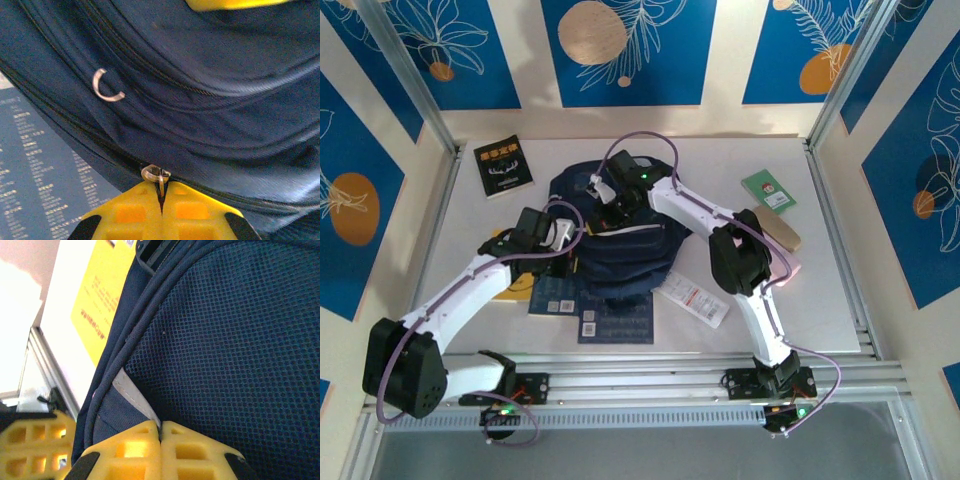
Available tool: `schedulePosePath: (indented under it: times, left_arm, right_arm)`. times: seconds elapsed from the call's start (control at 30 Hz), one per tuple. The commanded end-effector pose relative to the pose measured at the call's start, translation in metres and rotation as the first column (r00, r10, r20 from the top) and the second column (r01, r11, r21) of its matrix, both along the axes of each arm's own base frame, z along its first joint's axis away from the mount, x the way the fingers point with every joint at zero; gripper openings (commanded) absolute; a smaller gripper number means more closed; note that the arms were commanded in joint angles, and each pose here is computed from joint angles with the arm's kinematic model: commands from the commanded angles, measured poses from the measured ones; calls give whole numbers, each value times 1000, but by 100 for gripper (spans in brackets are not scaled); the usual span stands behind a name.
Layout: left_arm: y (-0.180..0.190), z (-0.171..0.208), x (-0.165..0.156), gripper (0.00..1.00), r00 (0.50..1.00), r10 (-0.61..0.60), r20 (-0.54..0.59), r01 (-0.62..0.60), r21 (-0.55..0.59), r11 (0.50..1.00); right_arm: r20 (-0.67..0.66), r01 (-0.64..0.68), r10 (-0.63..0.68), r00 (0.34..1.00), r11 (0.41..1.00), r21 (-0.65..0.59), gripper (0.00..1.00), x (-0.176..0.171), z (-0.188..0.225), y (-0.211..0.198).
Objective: Pack books, pencil case, and school supplies into a backpack
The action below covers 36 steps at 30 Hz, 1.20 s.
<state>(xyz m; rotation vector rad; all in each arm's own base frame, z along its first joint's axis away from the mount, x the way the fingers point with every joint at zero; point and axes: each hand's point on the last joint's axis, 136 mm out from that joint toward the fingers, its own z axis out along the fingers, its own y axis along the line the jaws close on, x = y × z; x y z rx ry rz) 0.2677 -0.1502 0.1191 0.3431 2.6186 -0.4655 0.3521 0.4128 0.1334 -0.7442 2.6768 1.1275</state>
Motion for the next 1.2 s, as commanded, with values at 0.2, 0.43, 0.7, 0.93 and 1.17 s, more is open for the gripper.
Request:
schedulePosePath:
  times: [0.2,0.43,0.7,0.93,1.17]
  left_arm:
    - [-30,28,-16,0,998,-56,24,59,-159,985]
    - [-35,34,-2,0,997,-69,48,75,-146,986]
    - [-52,45,10,0,993,-106,48,113,-180,977]
    - [-67,46,1,0,986,-164,24,166,-185,969]
    - [-70,48,-14,0,980,-201,-11,195,-188,962]
  right_arm:
    - [153,294,-301,941,953,68,0,36,53,-13]
    - [218,470,-472,854,880,64,0,33,68,-42]
    - [223,588,-575,787,809,8,0,39,68,-56]
    - [228,626,-604,764,779,-35,0,51,57,-48]
    - [228,659,-631,741,749,-67,0,65,46,-52]
